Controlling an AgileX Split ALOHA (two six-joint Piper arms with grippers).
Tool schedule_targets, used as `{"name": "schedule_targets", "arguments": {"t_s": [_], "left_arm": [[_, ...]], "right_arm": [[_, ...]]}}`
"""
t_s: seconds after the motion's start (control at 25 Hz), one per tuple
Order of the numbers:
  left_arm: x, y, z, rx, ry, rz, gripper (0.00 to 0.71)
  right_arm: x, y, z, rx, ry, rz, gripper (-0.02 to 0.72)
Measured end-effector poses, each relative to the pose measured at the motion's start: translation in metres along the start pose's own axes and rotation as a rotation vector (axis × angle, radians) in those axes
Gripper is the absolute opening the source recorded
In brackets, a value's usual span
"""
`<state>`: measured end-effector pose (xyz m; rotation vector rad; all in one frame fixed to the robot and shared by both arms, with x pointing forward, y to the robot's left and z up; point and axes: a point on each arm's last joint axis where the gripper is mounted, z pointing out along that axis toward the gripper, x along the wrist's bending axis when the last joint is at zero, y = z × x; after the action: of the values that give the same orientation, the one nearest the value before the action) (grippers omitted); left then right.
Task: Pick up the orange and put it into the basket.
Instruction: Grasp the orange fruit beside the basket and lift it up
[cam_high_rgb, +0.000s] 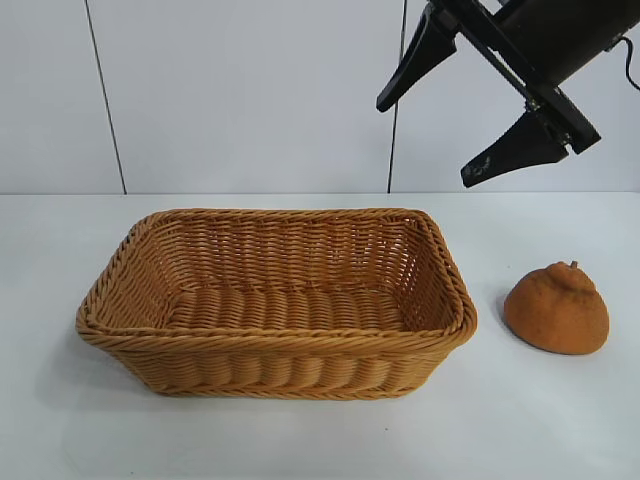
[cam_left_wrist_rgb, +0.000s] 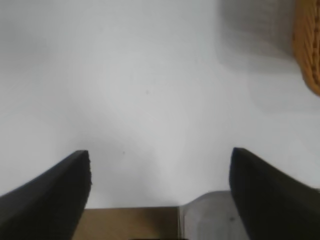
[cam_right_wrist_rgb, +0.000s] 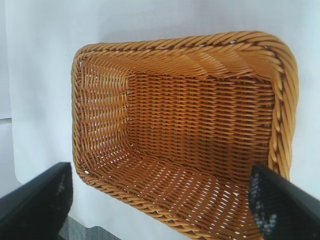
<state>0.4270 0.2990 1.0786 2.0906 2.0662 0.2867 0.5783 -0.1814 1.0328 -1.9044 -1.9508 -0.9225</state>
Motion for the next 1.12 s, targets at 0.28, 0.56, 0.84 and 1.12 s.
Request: {"name": "schedule_targets", "arguments": {"t_s": [0.28, 0.56, 0.84, 1.12], "left_arm": [[0.000, -0.083, 0.006, -0.163, -0.007, -0.003, 0.549], [0.000, -0.136, -0.002, -0.421, -0.008, -0.004, 0.549], [0.000, -0.170, -0.019, -0.664, -0.009, -0.004, 0.549], [0.000, -0.193, -0.027, -0.823, -0.009, -0.005, 0.549]], "right_arm": [[0.000, 0.000, 0.000, 0.003, 0.001, 0.000, 0.652], [0.000, 0.001, -0.001, 0.004, -0.012, -0.017, 0.652], [0.003, 0.017, -0.025, -0.007, -0.193, -0.114, 0.652], [-0.013, 0.023, -0.045, 0.014, -0.472, -0.125, 0.652]]}}
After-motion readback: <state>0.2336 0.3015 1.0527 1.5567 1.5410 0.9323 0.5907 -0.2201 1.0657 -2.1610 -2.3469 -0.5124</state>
